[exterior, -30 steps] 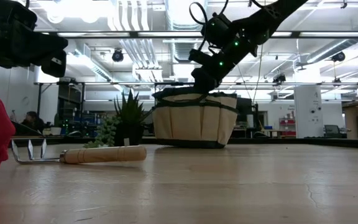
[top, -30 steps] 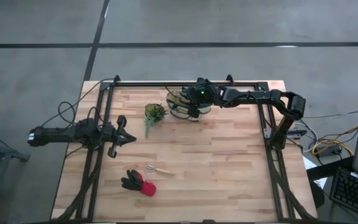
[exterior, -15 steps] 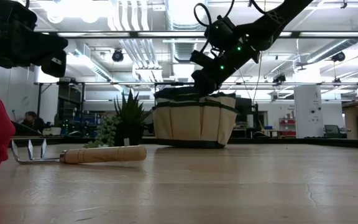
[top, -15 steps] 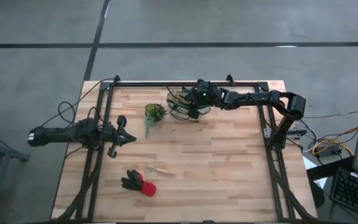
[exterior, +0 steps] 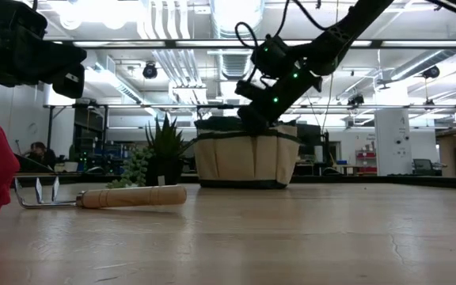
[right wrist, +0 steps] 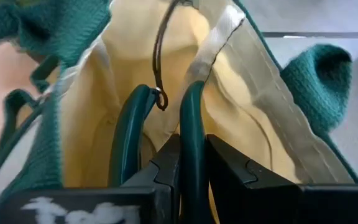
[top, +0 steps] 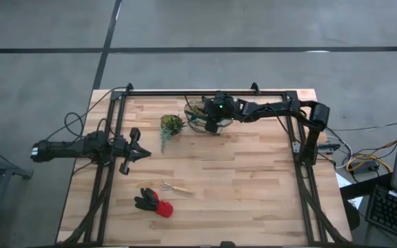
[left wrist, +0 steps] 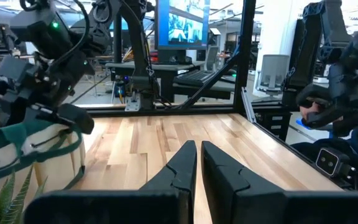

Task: Pick & Place Garden tools in Gardening bag
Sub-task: Put the green shear scissors into the gardening bag, then put the brown hand rake into the gardening bag

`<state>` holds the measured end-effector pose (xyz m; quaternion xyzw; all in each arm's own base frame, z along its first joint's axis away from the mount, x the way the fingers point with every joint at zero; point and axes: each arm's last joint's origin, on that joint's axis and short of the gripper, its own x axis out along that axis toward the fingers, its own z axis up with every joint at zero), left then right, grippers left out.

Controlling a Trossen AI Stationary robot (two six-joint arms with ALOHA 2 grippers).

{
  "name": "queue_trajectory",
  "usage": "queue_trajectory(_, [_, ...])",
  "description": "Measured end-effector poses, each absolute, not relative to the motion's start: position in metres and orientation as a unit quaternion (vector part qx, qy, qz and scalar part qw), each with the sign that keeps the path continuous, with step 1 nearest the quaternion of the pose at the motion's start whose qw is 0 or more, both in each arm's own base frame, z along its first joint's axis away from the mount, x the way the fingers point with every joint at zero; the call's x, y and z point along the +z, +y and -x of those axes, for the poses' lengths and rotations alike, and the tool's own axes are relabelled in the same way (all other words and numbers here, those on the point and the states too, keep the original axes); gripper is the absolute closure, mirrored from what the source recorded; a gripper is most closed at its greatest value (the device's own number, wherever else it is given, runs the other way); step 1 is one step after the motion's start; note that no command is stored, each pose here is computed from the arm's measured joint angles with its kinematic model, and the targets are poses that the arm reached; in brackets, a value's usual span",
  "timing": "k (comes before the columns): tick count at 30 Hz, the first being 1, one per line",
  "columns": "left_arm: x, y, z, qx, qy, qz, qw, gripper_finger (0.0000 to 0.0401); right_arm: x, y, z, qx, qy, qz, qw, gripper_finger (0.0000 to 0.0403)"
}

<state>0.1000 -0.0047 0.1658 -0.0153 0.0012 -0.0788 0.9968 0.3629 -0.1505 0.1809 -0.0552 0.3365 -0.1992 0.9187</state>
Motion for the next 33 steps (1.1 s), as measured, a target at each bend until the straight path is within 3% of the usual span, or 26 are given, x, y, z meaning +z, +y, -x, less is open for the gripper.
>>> queue_trajectory(17, [0.166, -0.005, -0.1, -0.079, 0.001, 0.015, 0.997, 0.0373, 0.184, -0.156, -0.373, -0.216, 0.361, 0.018, 0.907, 0.0346])
queue_trajectory(33, [0.166, -0.005, -0.1, -0.079, 0.001, 0.015, 0.997, 0.0373, 0.181, -0.153, -0.369, -0.211, 0.385, 0.007, 0.898, 0.0258])
